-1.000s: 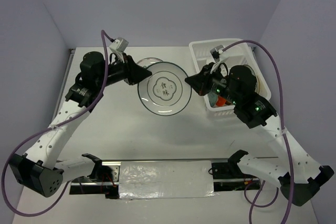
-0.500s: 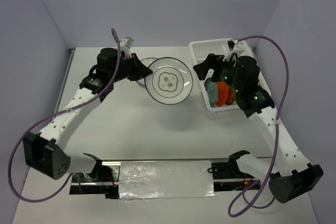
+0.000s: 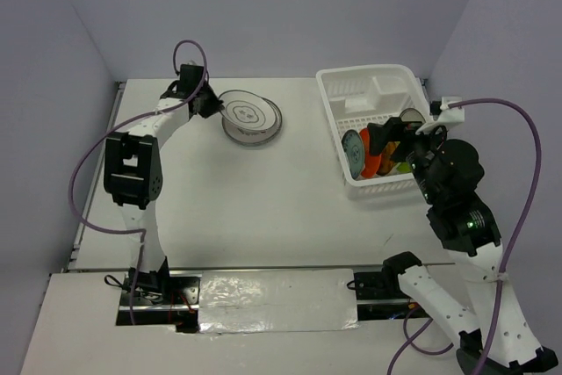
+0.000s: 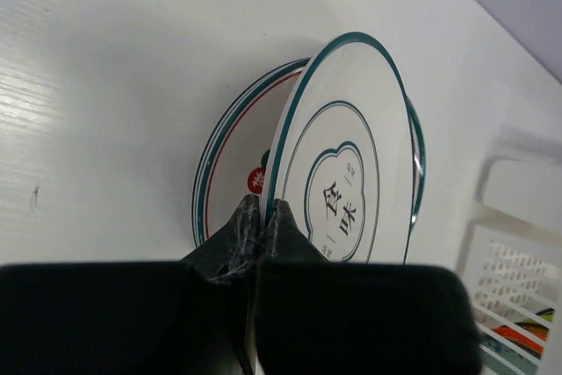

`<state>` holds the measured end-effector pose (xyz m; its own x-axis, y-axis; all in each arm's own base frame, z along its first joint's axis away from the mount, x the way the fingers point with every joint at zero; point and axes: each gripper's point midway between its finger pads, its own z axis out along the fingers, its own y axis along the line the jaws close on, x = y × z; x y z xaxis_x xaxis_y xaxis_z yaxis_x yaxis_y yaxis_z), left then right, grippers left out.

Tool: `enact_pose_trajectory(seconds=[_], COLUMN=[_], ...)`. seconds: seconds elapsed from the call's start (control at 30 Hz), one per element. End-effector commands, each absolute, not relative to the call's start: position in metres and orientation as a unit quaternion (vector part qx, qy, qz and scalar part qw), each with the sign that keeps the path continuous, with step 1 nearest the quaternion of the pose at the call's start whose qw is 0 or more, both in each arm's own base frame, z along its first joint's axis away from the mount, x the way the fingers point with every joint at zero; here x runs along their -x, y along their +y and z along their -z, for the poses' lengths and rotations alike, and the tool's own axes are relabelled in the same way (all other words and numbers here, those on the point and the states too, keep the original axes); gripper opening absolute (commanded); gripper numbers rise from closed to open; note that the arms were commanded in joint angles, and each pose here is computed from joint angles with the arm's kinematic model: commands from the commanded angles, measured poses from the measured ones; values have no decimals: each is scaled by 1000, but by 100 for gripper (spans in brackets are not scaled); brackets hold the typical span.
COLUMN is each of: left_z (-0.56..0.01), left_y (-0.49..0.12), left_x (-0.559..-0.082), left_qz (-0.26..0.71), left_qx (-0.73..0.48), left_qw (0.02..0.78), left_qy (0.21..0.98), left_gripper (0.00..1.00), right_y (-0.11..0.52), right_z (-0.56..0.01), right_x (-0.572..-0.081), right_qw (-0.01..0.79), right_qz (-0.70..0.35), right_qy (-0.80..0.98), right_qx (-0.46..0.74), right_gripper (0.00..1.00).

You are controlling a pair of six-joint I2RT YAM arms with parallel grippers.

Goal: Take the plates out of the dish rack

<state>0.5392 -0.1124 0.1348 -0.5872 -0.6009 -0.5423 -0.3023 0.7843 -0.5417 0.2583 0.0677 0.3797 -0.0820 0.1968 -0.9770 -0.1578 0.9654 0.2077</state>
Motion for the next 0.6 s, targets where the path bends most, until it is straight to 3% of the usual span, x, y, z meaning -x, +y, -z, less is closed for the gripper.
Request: enact_pose_trajectory(seconds=[0.0, 0.03, 0.07, 0.13, 0.17, 0.3, 0.43, 0.57], left_z=[-163, -160, -158, -145, -140, -107, -84, -82], left_y=[-129, -130, -130, -131, -132, -149, -170, -161], left_x=[-561, -561, -561, -554, -551, -528, -504, -484], left_qz=[235, 234, 237, 238, 240, 255, 247, 222], left_qx=[257, 258, 256, 258, 257, 245, 209, 212], left_qw=[398, 395, 396, 383, 377, 331, 270, 253], left_qy=[849, 850, 849, 854, 857, 875, 907, 917], left_gripper=[8, 13, 27, 42, 64, 98, 100, 99], right_y=[54, 52, 51, 50, 47, 15, -21, -38], right_z=[-364, -363, -364, -361, -360, -333, -296, -294], right_x=[-258, -259, -260, -264, -266, -280, -289, -299], right_qw=[660, 658, 657, 651, 648, 608, 556, 584], right_qz=[-79, -73, -62, -50, -34, 86, 207, 251], right_qy=[747, 750, 751, 757, 760, 789, 805, 772], right_qx=[-3, -2, 7, 17, 26, 27, 12, -3], right_gripper=[100, 100, 100, 100, 100, 100, 100, 100])
